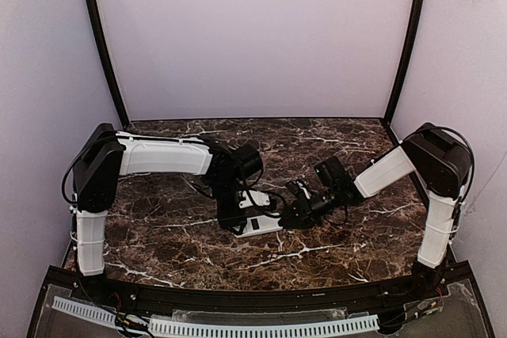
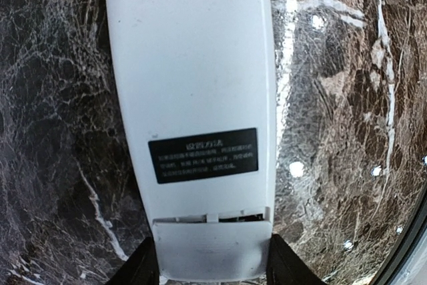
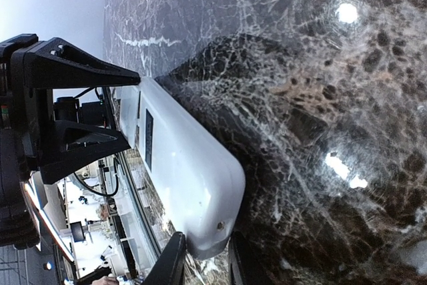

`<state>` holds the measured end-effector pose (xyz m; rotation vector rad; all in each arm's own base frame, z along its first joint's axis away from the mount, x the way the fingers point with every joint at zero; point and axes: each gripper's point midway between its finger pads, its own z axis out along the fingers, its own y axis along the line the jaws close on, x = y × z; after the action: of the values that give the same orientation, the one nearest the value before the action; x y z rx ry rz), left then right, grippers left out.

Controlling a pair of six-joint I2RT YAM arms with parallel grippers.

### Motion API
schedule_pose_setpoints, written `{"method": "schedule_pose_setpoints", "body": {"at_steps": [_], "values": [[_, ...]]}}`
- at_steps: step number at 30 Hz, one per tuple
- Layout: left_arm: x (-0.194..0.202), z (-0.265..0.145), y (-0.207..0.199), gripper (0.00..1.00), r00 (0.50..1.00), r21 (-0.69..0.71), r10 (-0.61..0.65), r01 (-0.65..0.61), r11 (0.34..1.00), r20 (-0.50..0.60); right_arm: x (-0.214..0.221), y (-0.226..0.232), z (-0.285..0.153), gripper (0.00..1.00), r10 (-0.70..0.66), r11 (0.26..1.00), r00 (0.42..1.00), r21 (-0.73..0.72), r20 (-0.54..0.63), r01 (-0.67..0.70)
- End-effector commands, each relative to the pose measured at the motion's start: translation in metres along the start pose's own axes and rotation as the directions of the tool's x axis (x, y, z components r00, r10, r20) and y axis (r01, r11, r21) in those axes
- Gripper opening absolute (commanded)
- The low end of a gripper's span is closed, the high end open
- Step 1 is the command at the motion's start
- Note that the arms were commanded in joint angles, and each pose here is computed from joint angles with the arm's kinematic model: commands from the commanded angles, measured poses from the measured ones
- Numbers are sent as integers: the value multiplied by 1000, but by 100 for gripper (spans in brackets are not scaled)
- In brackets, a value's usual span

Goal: Load the batteries into the remote control

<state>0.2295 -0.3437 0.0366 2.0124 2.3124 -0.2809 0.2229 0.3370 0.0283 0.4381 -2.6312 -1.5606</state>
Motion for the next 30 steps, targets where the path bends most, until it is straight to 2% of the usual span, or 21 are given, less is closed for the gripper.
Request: {"method": "schedule_pose_setpoints", "body": {"at_steps": [1,17,30], "values": [[1,4,0,51,1000,-7,-11,11,1000,-27,4,4,4,22,-19,999,1000,-26,-10,19],[7,12,-1,50,996,-6,-20,20,1000,-91,8,7,5,19,-14,999,1000,-40,-16,14],[5,22,0,55,993,1,-46,46,999,-104,9,9,6,19,-14,999,1000,-46,-15,13]]}}
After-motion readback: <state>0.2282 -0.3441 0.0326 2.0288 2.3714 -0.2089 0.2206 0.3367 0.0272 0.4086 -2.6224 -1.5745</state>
